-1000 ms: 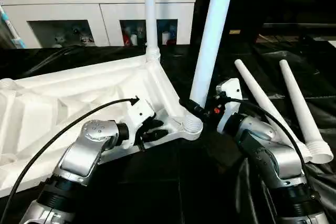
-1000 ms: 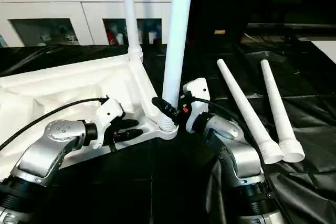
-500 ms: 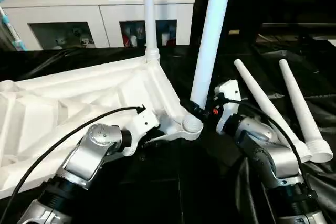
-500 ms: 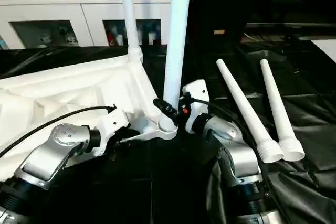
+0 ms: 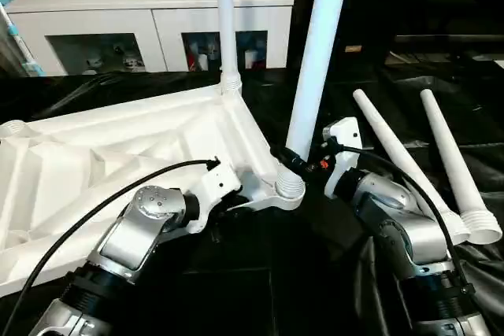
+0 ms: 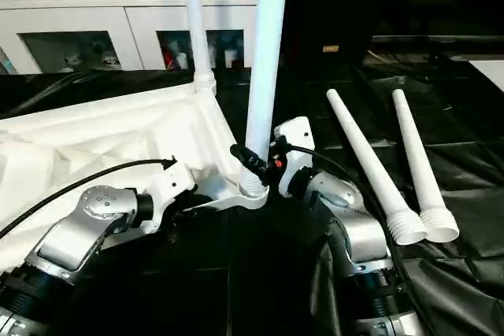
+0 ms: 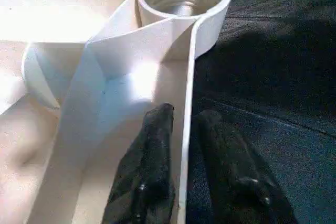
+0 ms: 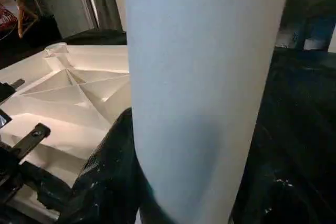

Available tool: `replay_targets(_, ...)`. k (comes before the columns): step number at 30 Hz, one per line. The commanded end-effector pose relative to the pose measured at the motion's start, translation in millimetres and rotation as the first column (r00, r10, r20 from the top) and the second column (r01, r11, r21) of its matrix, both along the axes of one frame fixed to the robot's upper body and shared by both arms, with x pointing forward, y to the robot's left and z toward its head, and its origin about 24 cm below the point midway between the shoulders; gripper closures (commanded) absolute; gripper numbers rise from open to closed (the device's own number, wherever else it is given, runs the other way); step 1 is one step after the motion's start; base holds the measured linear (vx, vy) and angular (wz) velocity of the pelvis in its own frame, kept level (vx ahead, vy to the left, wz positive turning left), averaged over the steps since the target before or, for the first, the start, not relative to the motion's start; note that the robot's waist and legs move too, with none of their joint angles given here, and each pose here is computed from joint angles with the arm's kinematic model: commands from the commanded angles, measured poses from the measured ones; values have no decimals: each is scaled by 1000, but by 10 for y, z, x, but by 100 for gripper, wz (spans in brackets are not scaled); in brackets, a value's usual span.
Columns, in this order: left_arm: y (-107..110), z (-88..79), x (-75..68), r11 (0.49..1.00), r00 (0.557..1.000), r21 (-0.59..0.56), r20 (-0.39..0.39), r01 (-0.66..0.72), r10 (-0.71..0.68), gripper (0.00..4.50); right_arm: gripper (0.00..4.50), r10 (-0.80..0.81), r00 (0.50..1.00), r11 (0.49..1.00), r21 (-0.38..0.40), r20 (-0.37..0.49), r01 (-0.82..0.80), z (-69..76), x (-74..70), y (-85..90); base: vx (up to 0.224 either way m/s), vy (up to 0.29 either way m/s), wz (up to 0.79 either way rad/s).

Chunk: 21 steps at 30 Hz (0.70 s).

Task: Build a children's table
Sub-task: Insert table leg to table base

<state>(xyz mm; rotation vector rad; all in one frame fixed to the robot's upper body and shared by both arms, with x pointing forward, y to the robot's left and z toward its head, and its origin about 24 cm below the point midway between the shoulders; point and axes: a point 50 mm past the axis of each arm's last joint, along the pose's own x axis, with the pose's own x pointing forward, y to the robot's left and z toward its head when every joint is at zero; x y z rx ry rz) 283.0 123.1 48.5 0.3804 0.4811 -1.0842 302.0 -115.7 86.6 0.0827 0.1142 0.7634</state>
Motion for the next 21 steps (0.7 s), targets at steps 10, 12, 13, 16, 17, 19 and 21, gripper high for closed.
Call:
replay_targets(10, 9, -28, 13, 1000, 1000, 2, -11, -1, 1, 438, 265, 9, 999, 1000, 6, 33, -9, 81, 49, 1, 0, 0, 0)
replay_targets(12, 10, -32, 13, 1000, 1000, 3, -11, 2, -2, 445, 265, 10, 1000, 1000, 9, 23, -10, 76, 55, 0, 0, 0, 0)
replay_targets(13, 10, -32, 14, 1000, 1000, 3, -11, 2, -2, 445, 265, 10, 1000, 1000, 11, 18, -10, 73, 56, 1, 0, 0, 0)
replay_targets(16, 17, -34, 17, 1000, 1000, 5, -6, 5, -5, 449, 266, 20, 1000, 1000, -2, -13, -20, 41, 70, 4, 0, 0, 0)
replay_targets(17, 21, -37, 16, 1000, 1000, 7, -3, 7, -7, 450, 266, 27, 999, 1000, -11, -26, -28, 25, 78, 9, 0, 0, 0)
replay_targets(19, 24, -42, 13, 1000, 1000, 11, -1, 11, -11, 450, 266, 33, 999, 999, -18, -36, -34, 14, 90, 16, 0, 0, 0)
replay_targets(21, 30, -48, 13, 1000, 1000, 14, 0, 11, -11, 450, 266, 48, 997, 998, -26, -54, -50, 6, 108, 35, 0, 0, 0)
